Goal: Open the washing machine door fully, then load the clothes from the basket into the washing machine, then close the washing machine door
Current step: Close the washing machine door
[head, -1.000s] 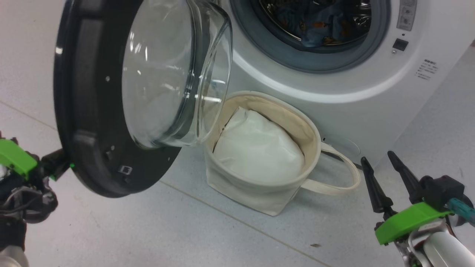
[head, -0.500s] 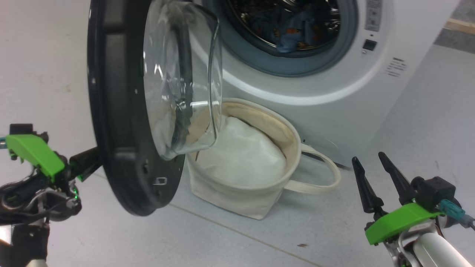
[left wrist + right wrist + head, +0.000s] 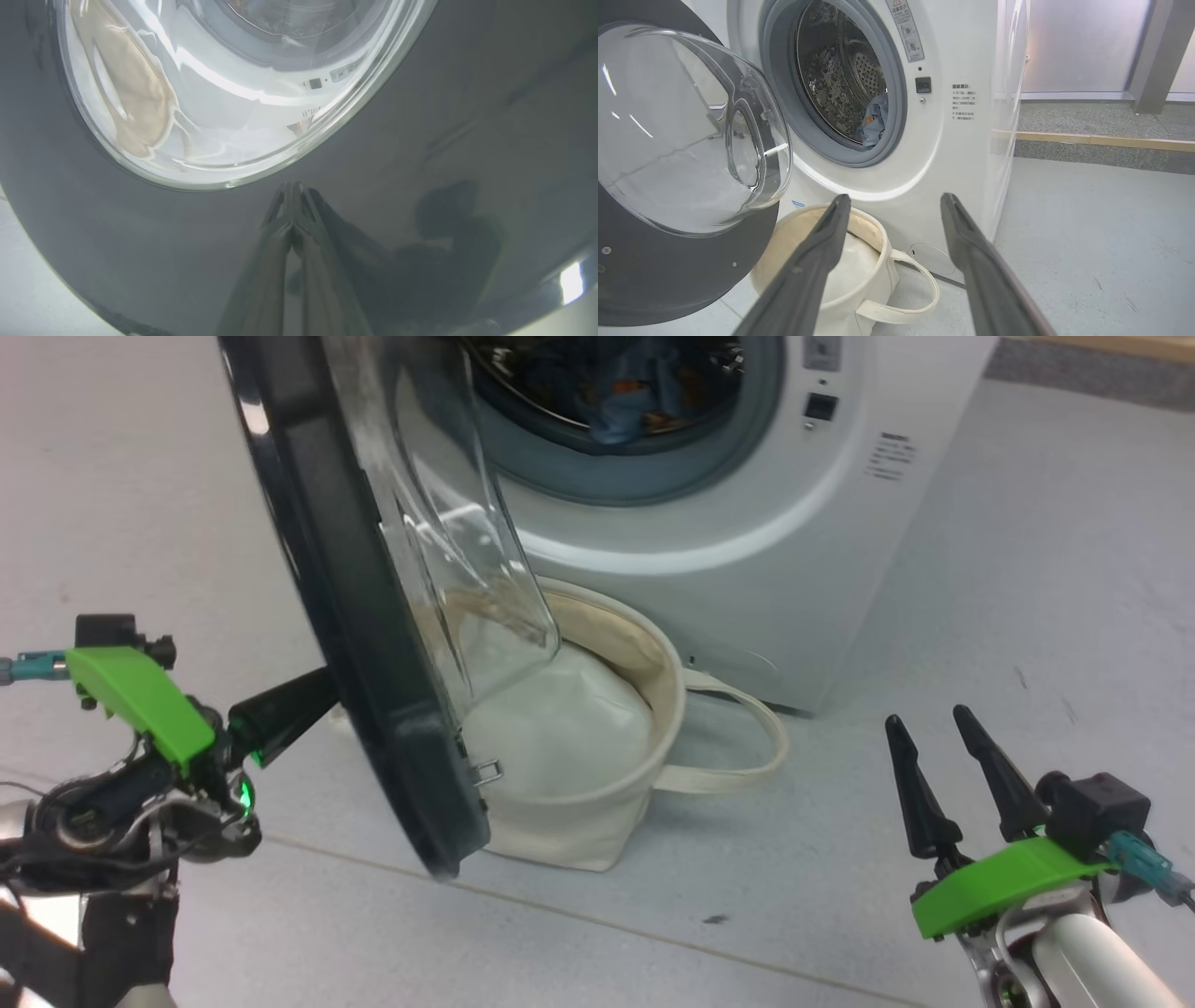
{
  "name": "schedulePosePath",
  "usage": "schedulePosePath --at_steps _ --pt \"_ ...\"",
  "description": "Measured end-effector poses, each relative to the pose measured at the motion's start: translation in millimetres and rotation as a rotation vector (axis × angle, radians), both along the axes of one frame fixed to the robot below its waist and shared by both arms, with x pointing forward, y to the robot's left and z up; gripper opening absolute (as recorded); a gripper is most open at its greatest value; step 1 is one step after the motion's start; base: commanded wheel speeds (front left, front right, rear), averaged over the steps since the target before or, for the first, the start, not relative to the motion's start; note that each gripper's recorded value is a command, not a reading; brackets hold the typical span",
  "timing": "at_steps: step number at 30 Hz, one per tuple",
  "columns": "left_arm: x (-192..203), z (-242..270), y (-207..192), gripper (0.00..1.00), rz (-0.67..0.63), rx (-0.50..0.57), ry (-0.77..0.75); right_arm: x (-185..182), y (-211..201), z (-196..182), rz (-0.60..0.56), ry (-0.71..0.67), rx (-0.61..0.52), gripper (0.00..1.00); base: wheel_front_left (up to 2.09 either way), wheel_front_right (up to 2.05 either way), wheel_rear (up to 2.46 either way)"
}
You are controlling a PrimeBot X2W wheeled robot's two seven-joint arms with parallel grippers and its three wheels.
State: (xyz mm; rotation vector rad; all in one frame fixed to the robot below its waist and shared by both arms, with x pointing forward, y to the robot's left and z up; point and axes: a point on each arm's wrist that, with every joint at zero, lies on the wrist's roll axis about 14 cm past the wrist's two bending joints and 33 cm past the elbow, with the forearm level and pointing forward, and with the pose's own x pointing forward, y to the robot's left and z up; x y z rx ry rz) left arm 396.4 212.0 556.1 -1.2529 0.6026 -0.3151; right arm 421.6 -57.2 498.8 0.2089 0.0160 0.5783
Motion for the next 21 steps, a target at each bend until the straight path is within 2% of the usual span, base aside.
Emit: schedulePosePath --at_steps 11,21 --pt "40 3 -54 0.0 -0.117 -0.024 -0.022 1 -39 4 -0.122 -0.008 0.018 1.0 0.0 0.0 0.0" --pt "70 1 -102 0.0 -0.207 -0.011 -0.036 -13 -82 7 -0.26 -0.011 0.025 1.0 0.0 0.0 0.0"
